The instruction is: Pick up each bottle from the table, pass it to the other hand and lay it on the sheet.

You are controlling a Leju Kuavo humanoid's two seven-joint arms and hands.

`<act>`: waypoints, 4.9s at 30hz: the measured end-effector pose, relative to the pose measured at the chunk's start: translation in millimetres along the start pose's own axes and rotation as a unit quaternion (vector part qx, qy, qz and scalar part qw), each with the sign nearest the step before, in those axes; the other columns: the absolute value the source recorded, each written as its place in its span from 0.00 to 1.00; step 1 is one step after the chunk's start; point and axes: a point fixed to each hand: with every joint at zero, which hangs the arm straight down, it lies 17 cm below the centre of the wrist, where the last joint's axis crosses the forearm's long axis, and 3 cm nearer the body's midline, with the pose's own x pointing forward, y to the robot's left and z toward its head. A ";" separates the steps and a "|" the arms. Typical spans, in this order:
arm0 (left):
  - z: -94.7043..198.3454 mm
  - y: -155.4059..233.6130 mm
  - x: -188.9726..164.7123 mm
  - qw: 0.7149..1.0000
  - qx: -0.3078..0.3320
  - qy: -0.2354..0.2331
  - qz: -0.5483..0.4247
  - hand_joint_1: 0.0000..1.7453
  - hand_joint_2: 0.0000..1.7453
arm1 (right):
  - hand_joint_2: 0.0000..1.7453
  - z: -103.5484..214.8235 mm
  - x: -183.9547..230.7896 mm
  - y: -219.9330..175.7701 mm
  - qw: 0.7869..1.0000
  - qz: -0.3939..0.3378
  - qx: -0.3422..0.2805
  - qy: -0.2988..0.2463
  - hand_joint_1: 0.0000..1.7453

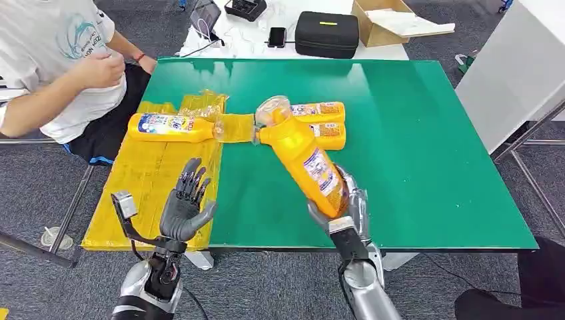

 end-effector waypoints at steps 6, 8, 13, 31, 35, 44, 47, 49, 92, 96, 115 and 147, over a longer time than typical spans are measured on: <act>0.3 -9.3 -4.3 1.000 -0.014 0.007 0.004 0.00 1.00 | 1.00 9.8 -5.7 20.8 1.000 -0.013 0.014 0.019 1.00; 0.7 -11.3 -4.9 1.000 -0.019 0.009 0.008 0.00 1.00 | 1.00 12.9 -6.8 28.6 0.999 -0.018 0.025 0.023 1.00; 0.0 -24.1 -9.7 0.998 -0.043 0.020 0.030 0.00 1.00 | 1.00 23.1 -1.5 76.4 0.996 -0.034 0.077 0.028 1.00; 2.6 -33.3 -32.5 0.995 -0.071 0.061 0.043 0.00 1.00 | 1.00 52.9 15.9 186.7 0.974 -0.029 0.226 0.017 1.00; 5.3 -27.1 -36.0 0.995 -0.067 0.069 0.040 0.00 1.00 | 1.00 61.3 14.4 197.5 0.969 -0.027 0.244 0.022 1.00; 8.4 -17.5 -38.1 0.995 -0.053 0.071 0.042 1.00 1.00 | 1.00 70.8 2.3 207.5 0.961 -0.013 0.273 0.041 1.00; 9.6 -16.4 -39.1 0.995 -0.050 0.072 0.041 1.00 1.00 | 1.00 73.1 0.0 207.9 0.960 -0.012 0.275 0.045 1.00; 9.9 -15.8 -39.3 0.995 -0.049 0.072 0.041 1.00 1.00 | 1.00 73.9 -0.9 208.1 0.960 -0.011 0.276 0.046 1.00; -78.7 91.8 121.3 0.747 0.141 -0.148 -0.633 1.00 1.00 | 0.00 -20.8 97.9 93.0 0.984 -0.157 0.069 -0.056 0.00; -89.1 123.7 94.9 0.663 0.099 -0.067 -0.739 1.00 1.00 | 0.00 -28.0 120.2 73.6 0.980 -0.176 0.032 -0.086 0.00; 12.1 228.7 -33.7 0.560 -0.178 0.332 -0.738 1.00 1.00 | 0.00 -32.0 134.2 80.9 0.968 -0.225 0.061 -0.094 0.00; 19.8 183.0 -27.5 0.778 -0.180 0.303 -0.519 0.00 0.00 | 0.00 -24.3 107.6 115.8 0.970 -0.201 0.122 -0.061 0.00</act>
